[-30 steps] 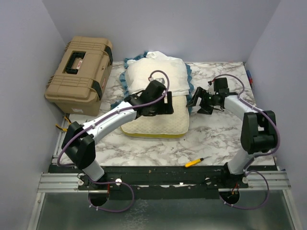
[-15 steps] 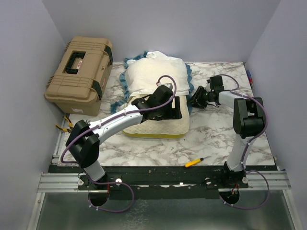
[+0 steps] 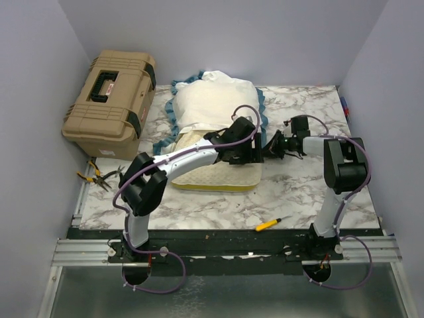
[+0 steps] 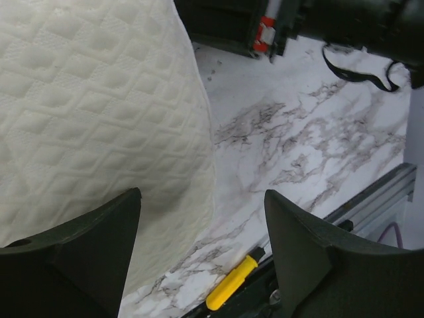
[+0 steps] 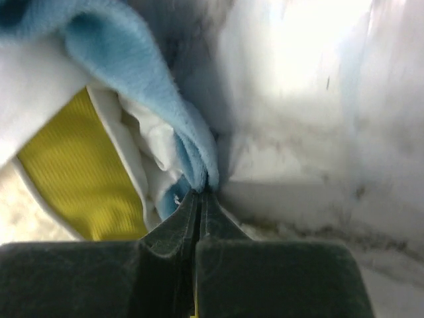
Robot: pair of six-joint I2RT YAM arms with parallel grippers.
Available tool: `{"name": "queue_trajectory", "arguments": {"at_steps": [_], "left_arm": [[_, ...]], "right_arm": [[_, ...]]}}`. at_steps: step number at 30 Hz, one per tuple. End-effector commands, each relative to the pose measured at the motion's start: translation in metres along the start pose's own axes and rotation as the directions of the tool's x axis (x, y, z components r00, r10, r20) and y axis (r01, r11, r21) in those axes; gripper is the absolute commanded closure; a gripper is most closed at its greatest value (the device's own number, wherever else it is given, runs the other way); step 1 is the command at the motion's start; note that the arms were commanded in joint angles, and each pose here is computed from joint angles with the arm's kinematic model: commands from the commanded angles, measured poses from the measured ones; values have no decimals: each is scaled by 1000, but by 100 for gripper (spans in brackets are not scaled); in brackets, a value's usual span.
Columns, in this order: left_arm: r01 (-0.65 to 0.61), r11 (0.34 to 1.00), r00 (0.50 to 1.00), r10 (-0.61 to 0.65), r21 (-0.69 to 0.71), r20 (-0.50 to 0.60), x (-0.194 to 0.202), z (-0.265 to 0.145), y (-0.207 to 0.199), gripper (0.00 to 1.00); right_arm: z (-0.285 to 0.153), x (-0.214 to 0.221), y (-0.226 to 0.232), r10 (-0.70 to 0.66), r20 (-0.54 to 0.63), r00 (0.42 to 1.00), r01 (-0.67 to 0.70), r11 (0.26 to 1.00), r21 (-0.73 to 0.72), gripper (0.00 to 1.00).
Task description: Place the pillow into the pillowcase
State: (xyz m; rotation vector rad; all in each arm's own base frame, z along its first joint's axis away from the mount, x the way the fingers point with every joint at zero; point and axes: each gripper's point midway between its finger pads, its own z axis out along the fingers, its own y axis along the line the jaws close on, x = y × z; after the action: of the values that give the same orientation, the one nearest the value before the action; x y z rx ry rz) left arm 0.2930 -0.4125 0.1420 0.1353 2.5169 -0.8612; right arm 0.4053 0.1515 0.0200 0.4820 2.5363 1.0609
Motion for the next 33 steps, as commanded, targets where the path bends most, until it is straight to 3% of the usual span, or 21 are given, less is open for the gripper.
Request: {"name": "queue_trajectory", "arguments": {"at_steps": [1,5,7,12,19,26,27,30,33], "left_arm": [[-8,979,1000,10,-203,9,4,16,32,23],[-76,916,996,87,-394,11,7,28,79,21],[-134,886,991,131,-445,-37,14,39,96,29],[-218,819,976,195,-531,-101,6,53,123,97],[-160,855,967,236,-493,97,-84,22,89,100],[-74,872,980,153,-484,126,-119,0,123,100],[-79,878,981,151,-471,119,-118,-2,122,100],[-93,893,984,151,-441,97,-111,-8,117,100],[-88,896,987,138,-436,84,-101,-15,119,100]], "right_arm": [[-26,27,16,-5,-51,999,2,998,-60,100],[-47,48,33,1,-81,997,-11,992,-124,100],[-55,57,37,0,-96,995,-14,990,-142,100],[-71,76,42,-17,-136,991,-6,987,-163,100],[-92,102,47,-79,-195,978,53,989,-137,100],[-101,95,38,-104,-130,986,99,994,-46,99],[-99,90,35,-103,-111,989,101,995,-23,95],[-88,70,34,-97,-65,993,97,995,-6,53],[-69,46,42,-80,-38,996,79,996,-41,35]]}}
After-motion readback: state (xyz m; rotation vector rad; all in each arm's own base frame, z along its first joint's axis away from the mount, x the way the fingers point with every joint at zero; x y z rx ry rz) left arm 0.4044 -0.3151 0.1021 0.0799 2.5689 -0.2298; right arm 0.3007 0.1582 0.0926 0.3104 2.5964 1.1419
